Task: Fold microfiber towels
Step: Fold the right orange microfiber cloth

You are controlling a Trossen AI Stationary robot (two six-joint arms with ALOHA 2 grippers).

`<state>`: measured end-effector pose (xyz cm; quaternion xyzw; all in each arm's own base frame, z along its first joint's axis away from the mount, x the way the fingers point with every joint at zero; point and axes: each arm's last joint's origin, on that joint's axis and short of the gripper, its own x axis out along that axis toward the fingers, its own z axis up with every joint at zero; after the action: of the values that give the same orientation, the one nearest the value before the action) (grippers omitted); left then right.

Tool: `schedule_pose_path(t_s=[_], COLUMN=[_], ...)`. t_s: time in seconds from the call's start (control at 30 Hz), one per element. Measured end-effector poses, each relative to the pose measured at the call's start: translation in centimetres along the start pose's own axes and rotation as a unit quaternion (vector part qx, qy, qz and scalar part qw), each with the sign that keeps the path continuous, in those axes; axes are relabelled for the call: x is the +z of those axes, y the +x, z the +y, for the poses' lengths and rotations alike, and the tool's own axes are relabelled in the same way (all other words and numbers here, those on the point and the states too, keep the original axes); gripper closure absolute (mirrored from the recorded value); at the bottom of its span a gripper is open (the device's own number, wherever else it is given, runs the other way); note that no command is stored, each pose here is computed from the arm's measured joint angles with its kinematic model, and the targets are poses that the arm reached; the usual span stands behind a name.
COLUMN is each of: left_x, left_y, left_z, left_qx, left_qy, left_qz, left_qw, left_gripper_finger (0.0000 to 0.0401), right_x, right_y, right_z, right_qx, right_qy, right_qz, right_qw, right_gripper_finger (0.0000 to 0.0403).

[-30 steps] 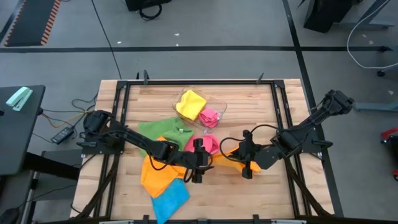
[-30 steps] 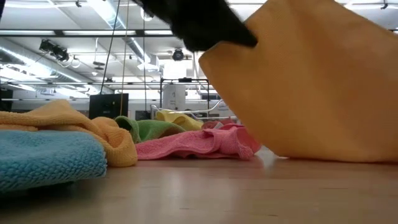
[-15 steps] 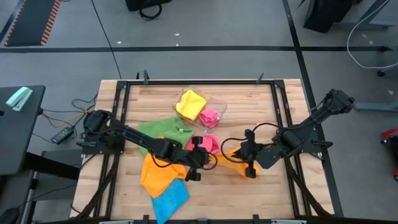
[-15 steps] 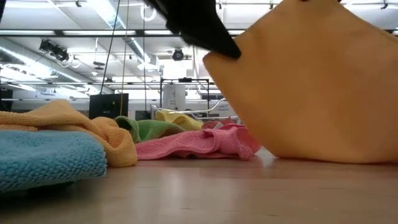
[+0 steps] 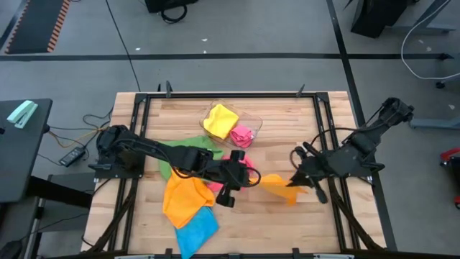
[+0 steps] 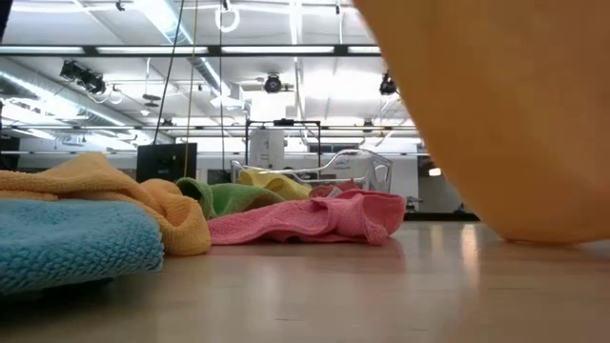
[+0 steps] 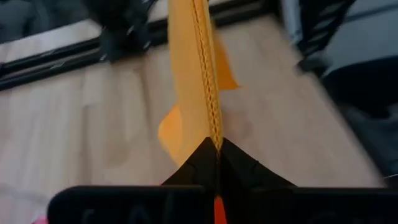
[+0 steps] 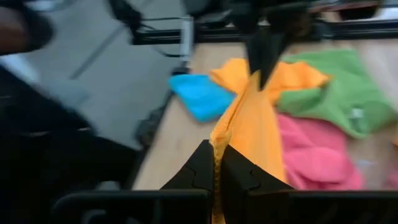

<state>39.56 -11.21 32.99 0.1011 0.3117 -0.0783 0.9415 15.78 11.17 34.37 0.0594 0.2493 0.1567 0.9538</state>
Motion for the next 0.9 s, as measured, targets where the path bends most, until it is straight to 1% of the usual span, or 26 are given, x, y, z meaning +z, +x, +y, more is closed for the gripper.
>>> schedule_pose_path(t_s=[0.1, 0.13, 0.2, 0.27, 0.33, 0.4, 0.47, 0.57, 0.63, 0.7, 0.77, 0.8, 0.83, 0.87, 0.9], left_x=[0.8, 0.9, 0.7, 0.4, 0.0, -0.3, -0.4, 0.4, 1.2, 1.6, 1.6, 1.5, 1.3, 1.1, 0.7], left_y=[-0.5, -0.3, 0.4, 1.3, 2.0, 2.2, 2.1, 1.2, 0.4, -0.1, -0.2, -0.3, -0.2, -0.2, 0.1], left_z=[0.3, 0.4, 0.7, 1.5, 2.8, 4.5, 6.5, 9.4, 11.1, 12.3, 13.0, 13.1, 13.1, 13.0, 12.7], left_qx=[-0.056, -0.066, -0.068, -0.060, -0.039, -0.004, 0.029, 0.072, 0.099, 0.122, 0.132, 0.132, 0.130, 0.125, 0.117], left_qy=[-0.013, -0.016, -0.013, -0.014, -0.013, -0.009, -0.002, 0.012, 0.034, 0.049, 0.052, 0.051, 0.047, 0.044, 0.037], left_qz=[-0.022, -0.026, -0.028, -0.024, -0.017, -0.010, -0.009, -0.023, -0.039, -0.051, -0.054, -0.049, -0.041, -0.029, -0.016], left_qw=[0.998, 0.997, 0.997, 0.998, 0.999, 1.000, 1.000, 0.997, 0.994, 0.990, 0.988, 0.989, 0.990, 0.991, 0.992], left_gripper_finger=[0.0389, 0.0391, 0.0392, 0.0390, 0.0381, 0.0376, 0.0379, 0.0391, 0.0392, 0.0388, 0.0376, 0.0371, 0.0369, 0.0368, 0.0370], right_x=[0.1, 0.0, -0.4, -1.1, -1.8, -2.4, -2.6, -2.6, -2.3, -2.0, -1.7, -1.6, -1.6, -1.6, -1.6], right_y=[-0.7, -0.7, -0.7, -0.7, -0.8, -1.1, -1.7, -2.7, -3.4, -4.1, -4.5, -4.6, -4.6, -4.5, -4.2], right_z=[0.1, 0.1, 0.0, -0.5, -1.3, -2.3, -3.4, -4.8, -5.6, -6.3, -6.7, -6.8, -6.8, -6.8, -6.7], right_qx=[0.039, 0.045, 0.043, 0.020, -0.033, -0.094, -0.154, -0.244, -0.307, -0.369, -0.410, -0.414, -0.411, -0.400, -0.380], right_qy=[0.017, 0.020, 0.016, 0.000, -0.025, -0.053, -0.083, -0.139, -0.181, -0.226, -0.262, -0.274, -0.281, -0.283, -0.284], right_qz=[0.002, 0.006, 0.028, 0.063, 0.101, 0.127, 0.137, 0.136, 0.129, 0.128, 0.132, 0.135, 0.138, 0.140, 0.143], right_qw=[0.999, 0.999, 0.999, 0.998, 0.994, 0.986, 0.975, 0.950, 0.926, 0.892, 0.864, 0.857, 0.856, 0.860, 0.869], right_gripper_finger=[0.0388, 0.0388, 0.0388, 0.0388, 0.0388, 0.0388, 0.0388, 0.0388, 0.0388, 0.0388, 0.0388, 0.0388, 0.0388, 0.0388, 0.0388])
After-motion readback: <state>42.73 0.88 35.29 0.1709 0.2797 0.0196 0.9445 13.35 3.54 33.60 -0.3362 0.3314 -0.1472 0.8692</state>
